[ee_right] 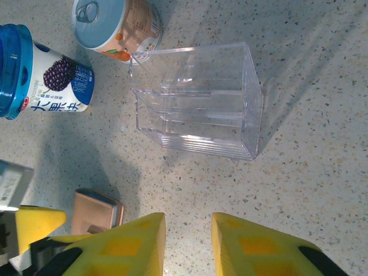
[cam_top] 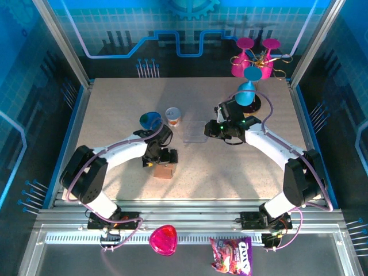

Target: Take the credit cards out of the card holder

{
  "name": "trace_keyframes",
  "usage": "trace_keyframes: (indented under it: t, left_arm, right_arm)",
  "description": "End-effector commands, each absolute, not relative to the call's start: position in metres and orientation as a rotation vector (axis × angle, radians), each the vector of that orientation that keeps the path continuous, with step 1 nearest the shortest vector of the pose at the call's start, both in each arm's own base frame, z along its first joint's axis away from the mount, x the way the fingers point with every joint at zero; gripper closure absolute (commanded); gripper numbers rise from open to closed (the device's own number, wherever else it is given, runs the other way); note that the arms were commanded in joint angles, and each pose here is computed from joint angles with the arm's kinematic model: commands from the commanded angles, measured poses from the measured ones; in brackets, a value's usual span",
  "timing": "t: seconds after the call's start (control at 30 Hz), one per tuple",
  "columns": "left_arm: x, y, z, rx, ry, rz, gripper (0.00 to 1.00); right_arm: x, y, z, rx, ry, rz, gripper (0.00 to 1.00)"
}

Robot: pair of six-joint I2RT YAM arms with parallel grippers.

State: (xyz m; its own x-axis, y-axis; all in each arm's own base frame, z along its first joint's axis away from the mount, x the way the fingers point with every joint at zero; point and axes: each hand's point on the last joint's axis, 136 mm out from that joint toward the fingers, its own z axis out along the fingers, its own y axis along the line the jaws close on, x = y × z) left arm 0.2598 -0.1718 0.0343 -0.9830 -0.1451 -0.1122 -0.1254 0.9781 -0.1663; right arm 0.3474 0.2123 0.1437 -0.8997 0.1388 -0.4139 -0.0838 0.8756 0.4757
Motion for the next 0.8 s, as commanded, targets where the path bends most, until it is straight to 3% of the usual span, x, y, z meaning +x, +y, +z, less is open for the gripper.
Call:
trace_keyframes:
  t: [0.0, 0.57, 0.77]
  left_arm:
    - [0.26, -0.168, 0.029, -0.263, 3.03, -0.153, 0.01]
    - [0.243, -0.192, 0.011, -0.189, 3.094, -0.03, 0.01]
    - [0.247, -0.203, 0.022, -0.188, 3.069, -0.073, 0.08]
  right_arm:
    - [0.344, 0.211, 0.148, 0.031, 2.598, 0.674, 0.72]
    - [0.343, 0.209, 0.144, 0.04, 2.603, 0.679, 0.72]
    - [0.343, 0.21, 0.146, 0.035, 2.599, 0.688, 0.72]
